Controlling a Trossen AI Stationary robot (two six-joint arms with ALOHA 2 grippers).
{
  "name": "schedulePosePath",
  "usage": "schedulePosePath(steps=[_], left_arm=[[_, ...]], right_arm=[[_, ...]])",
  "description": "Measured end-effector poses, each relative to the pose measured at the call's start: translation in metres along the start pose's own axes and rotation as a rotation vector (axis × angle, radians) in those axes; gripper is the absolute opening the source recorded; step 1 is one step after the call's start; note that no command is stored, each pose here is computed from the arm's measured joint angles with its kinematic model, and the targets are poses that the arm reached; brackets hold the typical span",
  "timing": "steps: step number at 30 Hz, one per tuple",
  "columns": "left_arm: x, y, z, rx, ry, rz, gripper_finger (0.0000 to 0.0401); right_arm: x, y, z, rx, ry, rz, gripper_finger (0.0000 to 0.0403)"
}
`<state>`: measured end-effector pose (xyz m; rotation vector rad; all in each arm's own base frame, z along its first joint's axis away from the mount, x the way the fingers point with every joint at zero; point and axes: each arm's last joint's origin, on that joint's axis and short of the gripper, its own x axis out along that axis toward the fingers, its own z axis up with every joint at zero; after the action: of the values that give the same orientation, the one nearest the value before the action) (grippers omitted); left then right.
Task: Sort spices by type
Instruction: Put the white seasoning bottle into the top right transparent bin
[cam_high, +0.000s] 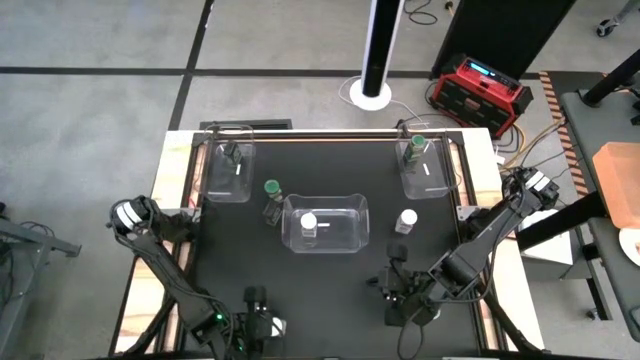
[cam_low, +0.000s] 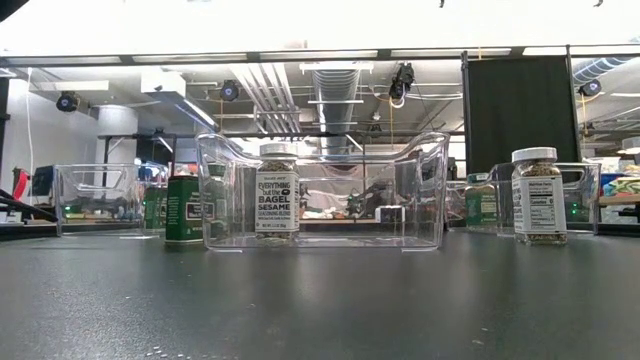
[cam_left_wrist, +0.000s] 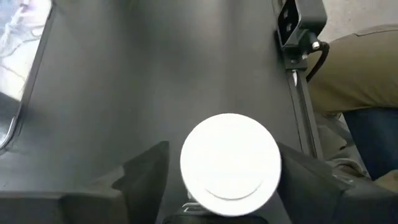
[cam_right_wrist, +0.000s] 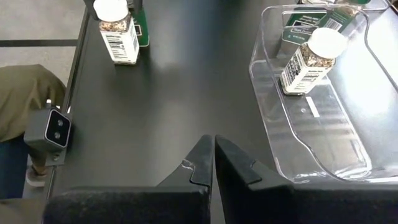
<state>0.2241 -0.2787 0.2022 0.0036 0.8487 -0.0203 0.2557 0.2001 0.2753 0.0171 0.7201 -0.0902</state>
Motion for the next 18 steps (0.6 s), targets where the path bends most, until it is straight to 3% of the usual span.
schedulePosePath(steps=[6,18], left_arm=[[0.0,0.0,0.001,0.027,-0.005,-0.005,0.0192],[-0.008,-0.001,0.016,0.117,-0.053,0.014,0.0195]], right_arm=[[0.001,0.0,-0.001,-0.001,0.002,-0.001,0.0009],[0.002,0.0,-0.003,-0.004,0.007,-0.005,0.0009]])
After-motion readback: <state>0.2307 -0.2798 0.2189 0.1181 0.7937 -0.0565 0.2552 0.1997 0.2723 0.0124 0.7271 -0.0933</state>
